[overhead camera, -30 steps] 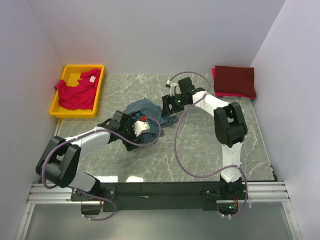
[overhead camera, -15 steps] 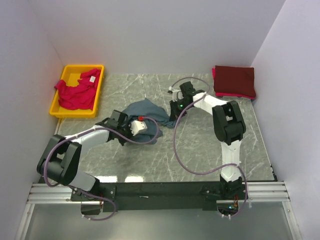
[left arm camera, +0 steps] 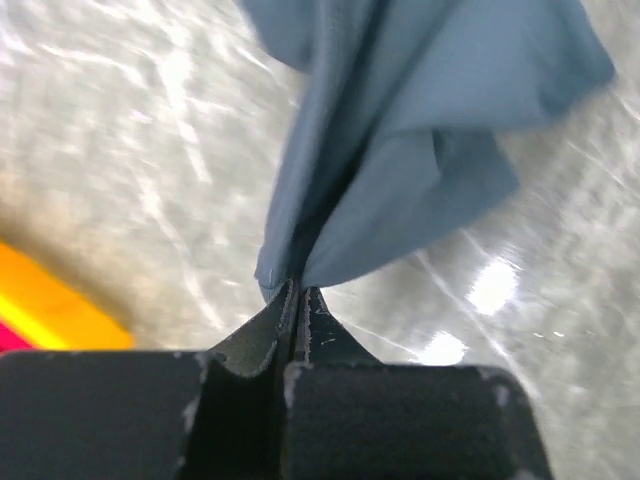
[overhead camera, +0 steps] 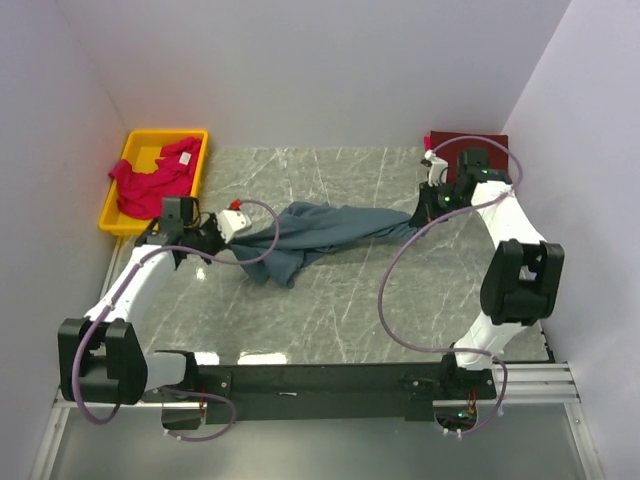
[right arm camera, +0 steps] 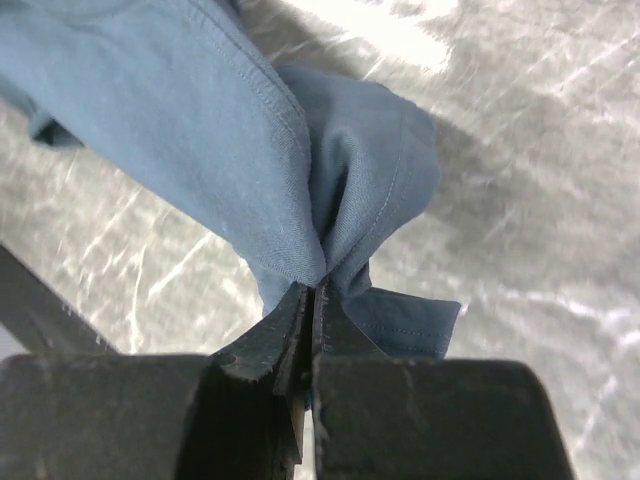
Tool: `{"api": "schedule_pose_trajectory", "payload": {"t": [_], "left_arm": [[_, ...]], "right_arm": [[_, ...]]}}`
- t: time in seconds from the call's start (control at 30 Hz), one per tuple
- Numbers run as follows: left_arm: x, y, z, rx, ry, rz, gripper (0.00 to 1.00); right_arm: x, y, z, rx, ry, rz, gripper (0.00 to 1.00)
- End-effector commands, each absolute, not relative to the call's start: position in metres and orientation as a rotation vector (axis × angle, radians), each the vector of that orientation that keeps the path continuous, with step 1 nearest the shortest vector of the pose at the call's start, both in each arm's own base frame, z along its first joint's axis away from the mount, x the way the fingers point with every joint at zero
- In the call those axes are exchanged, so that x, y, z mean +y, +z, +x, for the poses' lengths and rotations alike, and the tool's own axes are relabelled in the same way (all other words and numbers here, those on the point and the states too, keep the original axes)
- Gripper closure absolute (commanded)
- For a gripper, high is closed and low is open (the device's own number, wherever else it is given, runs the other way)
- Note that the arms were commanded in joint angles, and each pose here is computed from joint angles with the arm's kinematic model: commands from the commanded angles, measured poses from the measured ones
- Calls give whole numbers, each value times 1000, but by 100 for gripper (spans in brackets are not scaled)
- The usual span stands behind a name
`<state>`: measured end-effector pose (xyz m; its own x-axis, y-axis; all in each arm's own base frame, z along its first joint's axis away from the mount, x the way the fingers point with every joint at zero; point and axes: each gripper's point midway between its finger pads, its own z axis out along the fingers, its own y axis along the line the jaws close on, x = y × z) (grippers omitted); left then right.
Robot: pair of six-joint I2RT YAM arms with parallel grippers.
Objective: Fold and stack the t-shirts
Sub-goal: Flatten the tshirt out
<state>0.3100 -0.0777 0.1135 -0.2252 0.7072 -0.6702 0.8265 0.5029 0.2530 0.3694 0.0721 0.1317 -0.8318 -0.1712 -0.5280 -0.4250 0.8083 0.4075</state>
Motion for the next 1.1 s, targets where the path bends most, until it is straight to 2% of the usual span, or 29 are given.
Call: {"api": "schedule_pose_trajectory", "payload": {"t": [0.0,0.17,0.37,0.63,0.87,0.97,1.03,1.07], "left_arm": [[-80,165,339,1799,-195,1266,100],[-67,205,353,1672,-115,1260,99],[-73,198,310,1594,-109,1383,99],[-86,245,288,1434,-81,1302,100],[-100,198,246,1479,-260,1533,100],[-116,158,206,1428,-337,1751,100],[-115,126,188,1441,-312,1852,94],[-122,118,178,1404,-328,1905,87]], "right_arm": [[61,167,347,2462,721,-516,100],[33,204,348,2398,635,-495,100],[28,221,331,2350,567,-563,100],[28,275,333,2153,445,-572,100],[49,219,299,2301,642,-659,100],[65,178,270,2403,678,-788,100],[73,149,250,2463,675,-894,100],[83,139,243,2464,659,-990,100]]}}
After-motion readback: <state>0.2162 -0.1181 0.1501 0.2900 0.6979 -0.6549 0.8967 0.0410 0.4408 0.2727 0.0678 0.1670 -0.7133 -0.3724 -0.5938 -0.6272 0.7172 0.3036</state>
